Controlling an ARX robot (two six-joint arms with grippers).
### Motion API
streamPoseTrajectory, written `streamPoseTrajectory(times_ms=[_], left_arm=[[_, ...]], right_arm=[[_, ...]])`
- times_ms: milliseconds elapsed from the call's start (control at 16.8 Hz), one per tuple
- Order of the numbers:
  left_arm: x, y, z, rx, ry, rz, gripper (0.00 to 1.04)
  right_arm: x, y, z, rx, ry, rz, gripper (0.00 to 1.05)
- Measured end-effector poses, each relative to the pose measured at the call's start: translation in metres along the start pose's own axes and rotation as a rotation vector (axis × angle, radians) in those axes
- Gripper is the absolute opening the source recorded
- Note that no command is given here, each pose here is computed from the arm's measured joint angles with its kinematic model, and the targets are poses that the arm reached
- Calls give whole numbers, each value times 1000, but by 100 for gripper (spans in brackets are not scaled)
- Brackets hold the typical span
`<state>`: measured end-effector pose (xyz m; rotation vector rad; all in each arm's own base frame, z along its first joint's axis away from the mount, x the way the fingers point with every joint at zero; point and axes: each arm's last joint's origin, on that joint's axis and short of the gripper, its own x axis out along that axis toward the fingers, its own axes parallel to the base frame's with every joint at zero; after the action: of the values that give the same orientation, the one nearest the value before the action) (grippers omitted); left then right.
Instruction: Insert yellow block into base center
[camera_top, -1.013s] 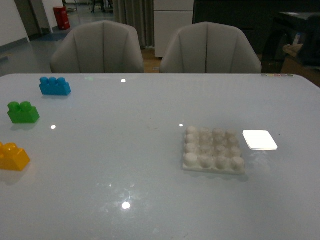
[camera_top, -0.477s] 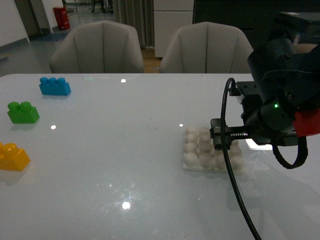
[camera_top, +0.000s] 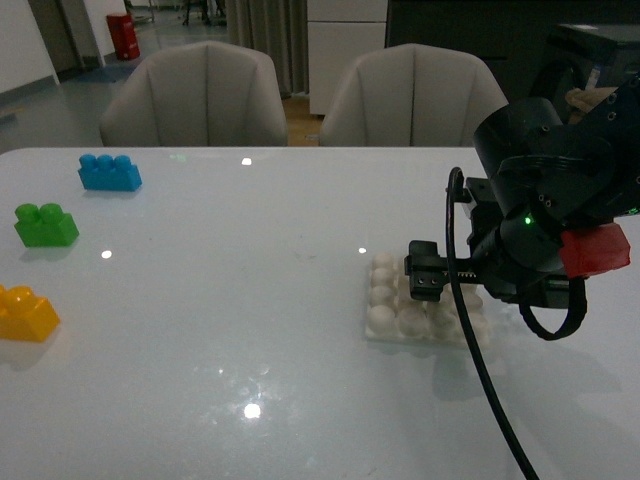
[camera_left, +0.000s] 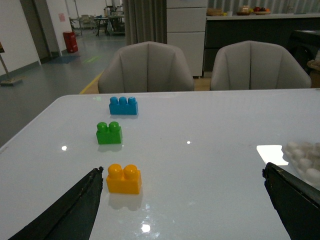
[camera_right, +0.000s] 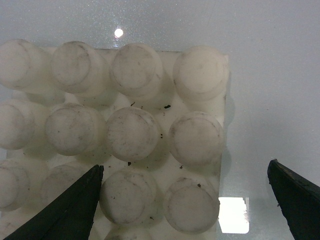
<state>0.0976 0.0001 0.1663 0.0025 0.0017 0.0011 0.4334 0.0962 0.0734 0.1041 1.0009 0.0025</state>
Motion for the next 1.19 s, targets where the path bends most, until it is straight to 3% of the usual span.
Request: streamPoseTrajectory(times_ms=[775, 1073, 1192], left_arm=[[0, 0, 0, 0, 0, 0, 98], [0, 0, 0, 0, 0, 0, 98], [0, 0, 0, 0, 0, 0, 98]], right_arm=[[5, 26, -8, 14, -6, 51, 98], [6, 61, -11, -31, 0, 104, 98], [4, 91, -20, -85, 12, 161, 98]])
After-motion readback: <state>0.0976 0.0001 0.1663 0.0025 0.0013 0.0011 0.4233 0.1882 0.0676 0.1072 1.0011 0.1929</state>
